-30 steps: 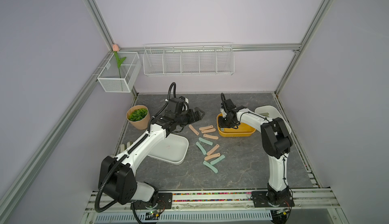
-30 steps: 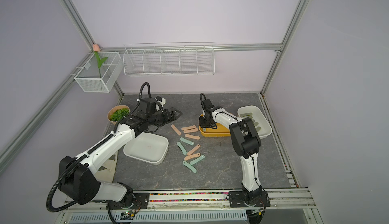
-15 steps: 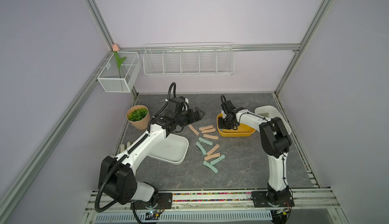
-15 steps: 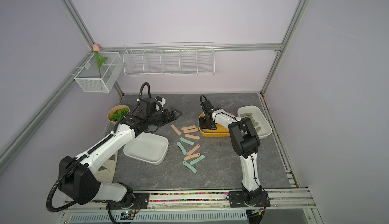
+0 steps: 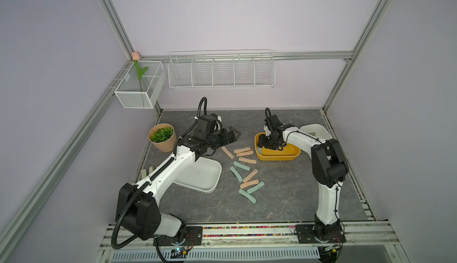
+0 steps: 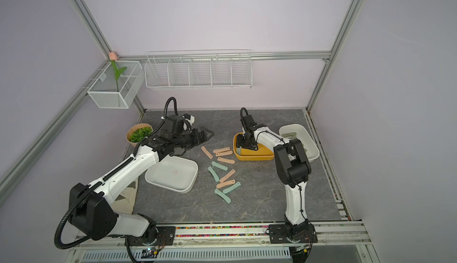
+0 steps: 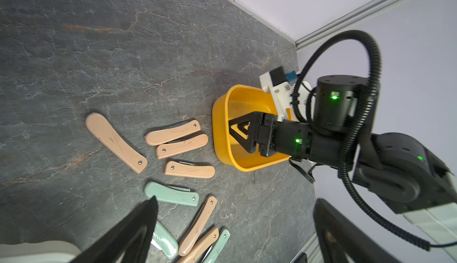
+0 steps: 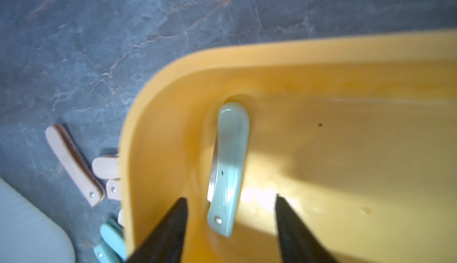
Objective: Place the fruit knives into the storage box by color
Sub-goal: Place the fruit knife in the storage box, then pick up the fruit knife from the center of the board.
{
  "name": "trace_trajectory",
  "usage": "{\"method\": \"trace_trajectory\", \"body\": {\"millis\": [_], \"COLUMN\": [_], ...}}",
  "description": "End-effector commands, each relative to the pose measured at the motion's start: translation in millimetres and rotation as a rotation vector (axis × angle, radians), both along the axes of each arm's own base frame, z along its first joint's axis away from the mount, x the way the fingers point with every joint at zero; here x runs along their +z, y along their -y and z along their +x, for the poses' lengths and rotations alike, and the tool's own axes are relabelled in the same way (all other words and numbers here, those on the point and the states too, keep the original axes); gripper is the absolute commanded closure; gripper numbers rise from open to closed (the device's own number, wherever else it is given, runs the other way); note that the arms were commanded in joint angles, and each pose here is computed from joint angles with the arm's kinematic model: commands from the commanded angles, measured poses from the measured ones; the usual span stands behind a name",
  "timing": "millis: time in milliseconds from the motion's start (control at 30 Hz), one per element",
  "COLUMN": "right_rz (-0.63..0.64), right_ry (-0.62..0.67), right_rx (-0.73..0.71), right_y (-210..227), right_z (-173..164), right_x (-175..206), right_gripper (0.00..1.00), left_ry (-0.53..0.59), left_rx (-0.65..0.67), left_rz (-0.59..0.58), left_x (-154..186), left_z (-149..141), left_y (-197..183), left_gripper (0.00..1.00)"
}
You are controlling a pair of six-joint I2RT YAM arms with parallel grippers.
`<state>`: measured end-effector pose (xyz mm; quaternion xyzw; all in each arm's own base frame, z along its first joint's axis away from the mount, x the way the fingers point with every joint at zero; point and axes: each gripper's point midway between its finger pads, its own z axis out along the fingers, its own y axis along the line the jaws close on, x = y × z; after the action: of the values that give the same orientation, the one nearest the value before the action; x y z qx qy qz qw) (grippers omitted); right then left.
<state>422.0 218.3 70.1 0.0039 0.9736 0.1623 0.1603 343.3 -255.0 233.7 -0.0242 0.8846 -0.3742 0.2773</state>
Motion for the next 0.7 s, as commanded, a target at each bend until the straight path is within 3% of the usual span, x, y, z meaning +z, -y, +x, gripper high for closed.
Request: {"method": "trace_trajectory", "body": {"millis": [0, 100, 133, 167, 467, 667], "right_rz": [-0.017, -0.048, -0.055, -0.059, -0.003, 0.046], "right_ry": [0.061, 0.09, 0.106, 0.123, 0.341, 0.347], "right_rx": [0.02, 0.03, 0.033, 0.034, 0.027, 0.05], "right_y": [11, 19, 22, 25, 37, 37], "right_z": [-8, -14, -16, -18, -36, -59], "right_x": [37, 52, 59, 65, 123, 137], "right_gripper": [0.17, 0.03, 0.03, 0.11, 0.11, 0.11], "left_ry": [0.023, 0.025, 0.026, 0.03, 0.034, 0.051], "left_rx": [0.006, 0.012, 0.014, 0.018, 0.042, 0.063], "left_rz": [0.005, 0.009, 0.01, 0.011, 0.015, 0.0], "left_x": [11, 11, 10, 11, 6, 12], "left_z": [-2, -8, -11, -14, -43, -63], "left_y": [-3, -7, -9, -12, -32, -47], "left_gripper": [0.01, 0.01, 0.01, 0.01, 0.01, 0.01]}}
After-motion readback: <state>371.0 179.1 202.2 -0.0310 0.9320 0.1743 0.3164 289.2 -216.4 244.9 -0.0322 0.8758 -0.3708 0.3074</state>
